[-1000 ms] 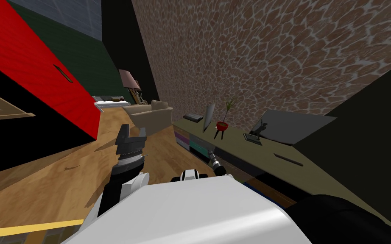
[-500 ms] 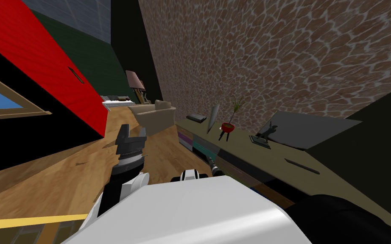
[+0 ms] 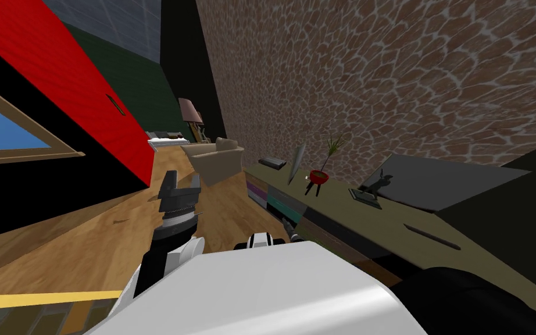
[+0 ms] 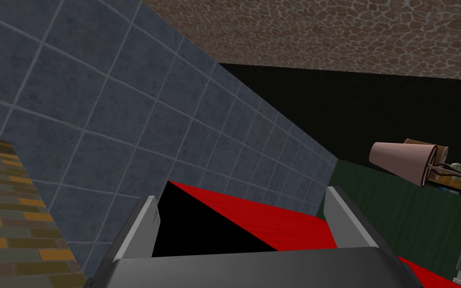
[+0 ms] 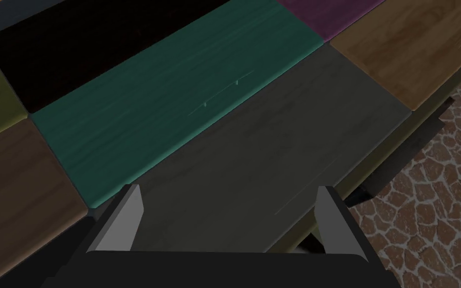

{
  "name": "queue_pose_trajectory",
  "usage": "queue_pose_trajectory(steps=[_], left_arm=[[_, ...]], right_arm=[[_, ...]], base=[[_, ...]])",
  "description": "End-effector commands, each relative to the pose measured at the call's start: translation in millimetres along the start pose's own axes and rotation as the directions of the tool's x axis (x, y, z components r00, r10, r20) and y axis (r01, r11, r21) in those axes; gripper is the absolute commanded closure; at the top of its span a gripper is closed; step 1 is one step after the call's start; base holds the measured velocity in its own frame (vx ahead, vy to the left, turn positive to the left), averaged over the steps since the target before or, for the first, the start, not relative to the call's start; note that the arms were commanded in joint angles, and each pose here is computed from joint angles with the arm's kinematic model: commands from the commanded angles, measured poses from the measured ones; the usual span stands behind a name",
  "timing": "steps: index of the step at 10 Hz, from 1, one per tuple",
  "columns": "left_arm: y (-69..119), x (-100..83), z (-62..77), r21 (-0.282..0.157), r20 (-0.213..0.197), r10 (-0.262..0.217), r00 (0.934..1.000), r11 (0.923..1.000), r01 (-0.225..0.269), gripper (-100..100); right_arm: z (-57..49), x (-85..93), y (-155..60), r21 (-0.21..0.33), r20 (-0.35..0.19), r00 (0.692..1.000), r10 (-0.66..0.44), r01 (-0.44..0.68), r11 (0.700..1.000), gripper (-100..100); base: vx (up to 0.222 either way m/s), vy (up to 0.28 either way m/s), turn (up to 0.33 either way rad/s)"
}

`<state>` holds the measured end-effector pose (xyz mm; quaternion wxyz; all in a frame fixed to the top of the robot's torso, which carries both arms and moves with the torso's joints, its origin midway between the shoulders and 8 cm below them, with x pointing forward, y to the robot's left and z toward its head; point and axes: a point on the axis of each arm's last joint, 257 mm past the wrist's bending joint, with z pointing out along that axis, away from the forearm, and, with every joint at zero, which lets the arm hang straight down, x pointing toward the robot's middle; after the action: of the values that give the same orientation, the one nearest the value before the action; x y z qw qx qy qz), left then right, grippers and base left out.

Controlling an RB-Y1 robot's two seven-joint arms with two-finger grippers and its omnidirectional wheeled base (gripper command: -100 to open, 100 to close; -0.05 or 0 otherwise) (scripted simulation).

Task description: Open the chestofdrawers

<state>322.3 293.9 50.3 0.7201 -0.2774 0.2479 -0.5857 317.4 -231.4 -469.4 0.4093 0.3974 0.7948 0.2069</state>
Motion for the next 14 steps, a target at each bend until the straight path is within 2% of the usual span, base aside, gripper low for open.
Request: queue_pose_trajectory(steps=[1,2,3,4,5,6,8,9,11,12,14], left_arm=[[0.0,0.0,0.0,0.0,0.0,0.0,1.0,1.0,0.0,0],[0.0,0.0,0.0,0.0,0.0,0.0,1.0,1.0,0.0,0],[0.0,0.0,0.0,0.0,0.0,0.0,1.0,1.0,0.0,0],[0.0,0.0,0.0,0.0,0.0,0.0,1.0,1.0,0.0,0],[0.0,0.0,0.0,0.0,0.0,0.0,1.0,1.0,0.0,0],[0.0,0.0,0.0,0.0,0.0,0.0,1.0,1.0,0.0,0],[0.0,0.0,0.0,0.0,0.0,0.0,1.0,1.0,0.0,0],[0.0,0.0,0.0,0.0,0.0,0.0,1.0,1.0,0.0,0],[0.0,0.0,0.0,0.0,0.0,0.0,1.0,1.0,0.0,0],[0.0,0.0,0.0,0.0,0.0,0.0,1.0,1.0,0.0,0],[0.0,0.0,0.0,0.0,0.0,0.0,1.0,1.0,0.0,0]], right_arm=[[-1.1,16.4,-37,0.112,-0.029,0.997,-0.066,0.069,0.991,-100],[-1.4,16.0,-40,0.122,-0.028,0.997,-0.066,0.069,0.99,-100],[-2.9,27.4,-58,0.175,-0.052,0.992,-0.118,0.126,0.976,-100],[-5.5,29.2,-73,0.218,-0.059,0.99,-0.131,0.141,0.966,-100],[-5.5,29.2,-74,0.218,-0.059,0.99,-0.131,0.141,0.966,-100],[-9.4,41.5,-96,0.268,-0.094,0.977,-0.193,0.212,0.94,-100],[-12.3,39.1,-106,0.306,-0.093,0.976,-0.195,0.215,0.927,-100],[-16.8,46.8,-123,0.347,-0.123,0.961,-0.248,0.275,0.897,-100],[-21.4,45.5,-137,0.385,-0.129,0.957,-0.26,0.29,0.876,-100],[-28.2,52.3,-157,0.422,-0.168,0.933,-0.318,0.359,0.832,-100],[-32.3,48.2,-165,0.454,-0.167,0.932,-0.323,0.363,0.813,-100]], base=[[0.058,0.07,0.073],[0.033,0.041,-0.003],[0.046,0.073,0.134],[0.054,0.075,0.074],[0.026,0.036,-0.021],[0.052,0.058,0.116],[0.042,0.043,0.043],[0.069,0.046,0.11],[0.044,0.043,0.039],[0.065,0.071,0.123],[0.044,0.04,0.034]])
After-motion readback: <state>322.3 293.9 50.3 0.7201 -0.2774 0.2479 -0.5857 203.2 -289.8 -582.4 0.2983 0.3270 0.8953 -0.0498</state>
